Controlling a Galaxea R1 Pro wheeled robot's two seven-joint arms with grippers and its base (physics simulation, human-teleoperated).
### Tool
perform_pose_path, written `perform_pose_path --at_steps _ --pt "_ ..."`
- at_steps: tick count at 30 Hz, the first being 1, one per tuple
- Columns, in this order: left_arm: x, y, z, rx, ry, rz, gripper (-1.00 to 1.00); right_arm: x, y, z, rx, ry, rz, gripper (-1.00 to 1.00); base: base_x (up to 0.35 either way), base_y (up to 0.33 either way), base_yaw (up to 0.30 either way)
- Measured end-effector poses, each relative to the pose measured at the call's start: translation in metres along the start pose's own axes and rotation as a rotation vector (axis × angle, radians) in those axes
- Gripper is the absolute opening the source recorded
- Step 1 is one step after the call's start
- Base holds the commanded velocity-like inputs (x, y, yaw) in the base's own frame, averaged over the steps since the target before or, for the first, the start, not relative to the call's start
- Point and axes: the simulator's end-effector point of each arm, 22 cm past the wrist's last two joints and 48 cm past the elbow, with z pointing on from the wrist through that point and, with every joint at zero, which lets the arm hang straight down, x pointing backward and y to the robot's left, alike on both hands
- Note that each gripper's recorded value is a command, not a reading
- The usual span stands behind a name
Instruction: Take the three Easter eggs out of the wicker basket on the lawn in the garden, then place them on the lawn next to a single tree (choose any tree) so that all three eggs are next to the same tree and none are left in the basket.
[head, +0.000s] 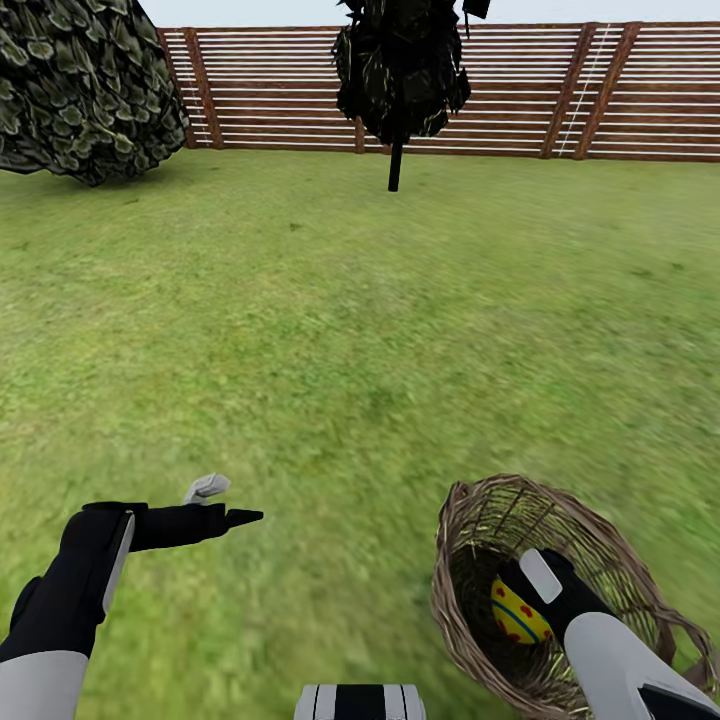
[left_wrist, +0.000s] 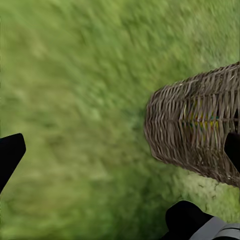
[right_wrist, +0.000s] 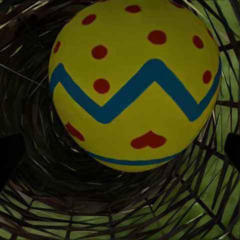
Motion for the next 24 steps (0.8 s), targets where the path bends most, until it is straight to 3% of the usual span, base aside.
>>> perform_pose_path --at_steps 19,24 --pt "0.000 0.000 0.000 0.000 0.001 0.001 1.00 -0.017 -0.009 0.001 0.012 -0.066 0.030 1.00 0.011 0.000 0.000" --pt "0.000 0.000 0.000 0.000 0.000 0.001 1.00 -0.017 0.003 0.001 -0.039 -0.073 0.029 1.00 0.048 0.000 0.000"
